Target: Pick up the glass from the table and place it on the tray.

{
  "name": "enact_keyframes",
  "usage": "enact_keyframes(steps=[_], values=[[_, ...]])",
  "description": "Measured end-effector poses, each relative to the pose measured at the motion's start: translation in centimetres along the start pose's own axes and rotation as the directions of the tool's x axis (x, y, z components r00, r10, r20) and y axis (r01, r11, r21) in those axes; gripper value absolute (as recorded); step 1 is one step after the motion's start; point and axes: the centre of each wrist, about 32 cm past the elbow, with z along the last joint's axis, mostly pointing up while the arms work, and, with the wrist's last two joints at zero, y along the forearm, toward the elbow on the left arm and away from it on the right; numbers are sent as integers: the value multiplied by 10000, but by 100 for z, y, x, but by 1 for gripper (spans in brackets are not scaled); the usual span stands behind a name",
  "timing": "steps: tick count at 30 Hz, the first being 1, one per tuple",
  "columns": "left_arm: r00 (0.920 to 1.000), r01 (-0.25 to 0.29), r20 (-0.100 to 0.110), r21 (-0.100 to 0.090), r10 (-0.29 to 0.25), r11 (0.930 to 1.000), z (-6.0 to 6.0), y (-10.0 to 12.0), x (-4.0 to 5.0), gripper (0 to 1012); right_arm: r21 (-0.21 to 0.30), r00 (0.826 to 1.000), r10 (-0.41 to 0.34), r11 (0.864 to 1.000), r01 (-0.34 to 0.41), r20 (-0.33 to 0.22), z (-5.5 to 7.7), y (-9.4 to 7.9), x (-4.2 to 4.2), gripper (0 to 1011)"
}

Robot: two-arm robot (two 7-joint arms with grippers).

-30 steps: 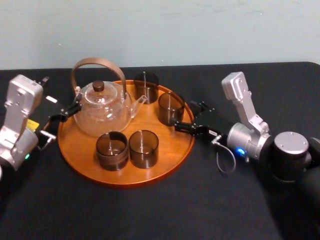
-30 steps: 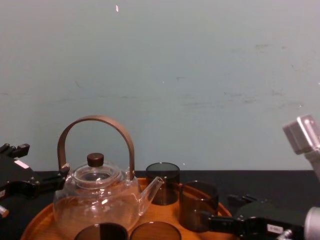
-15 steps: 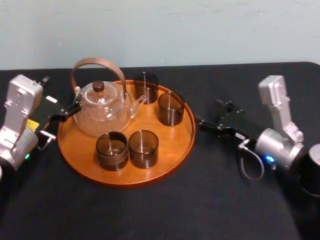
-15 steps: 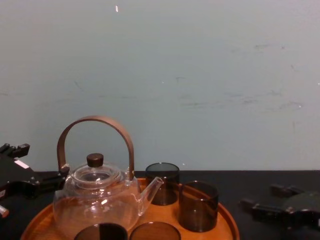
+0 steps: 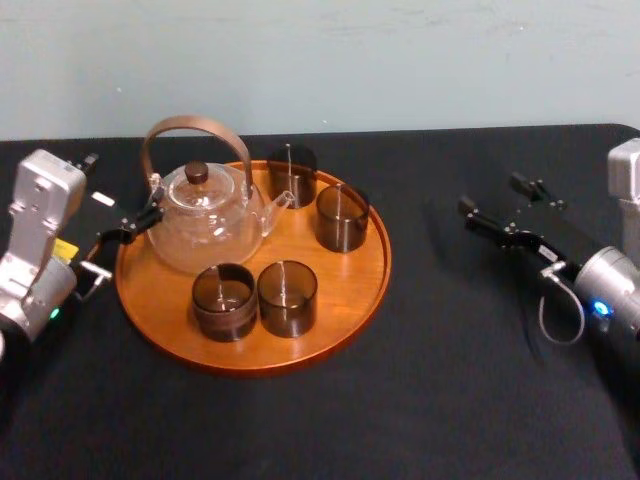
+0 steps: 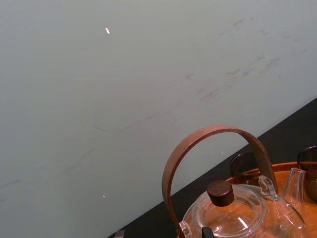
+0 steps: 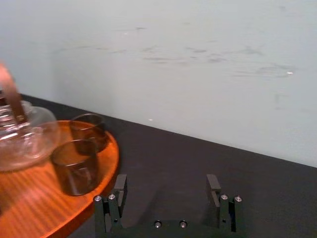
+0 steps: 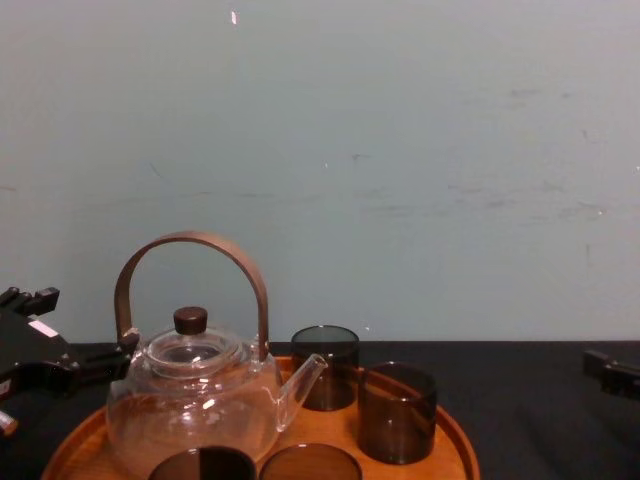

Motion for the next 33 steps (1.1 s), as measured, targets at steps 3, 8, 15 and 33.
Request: enact_keyframes(steps=[3, 8, 15, 33], values=[[10000, 0, 0, 0, 0, 10000, 0, 0, 0, 1010, 35, 9994, -334, 9994, 334, -62, -12, -13, 39, 1002], [10000, 0, 0, -1, 0, 10000, 0, 0, 0, 1010, 56, 9979, -640, 9979, 641, -89, -21, -2, 71, 1002], [10000, 0, 0, 0, 0, 10000, 0, 0, 0, 1010, 53, 9982, -589, 9982, 590, -73, -20, -2, 65, 1002], [10000, -1, 0, 0, 1, 10000, 0, 0, 0, 1009, 38, 9988, -490, 9988, 490, -58, -19, -2, 55, 1003]])
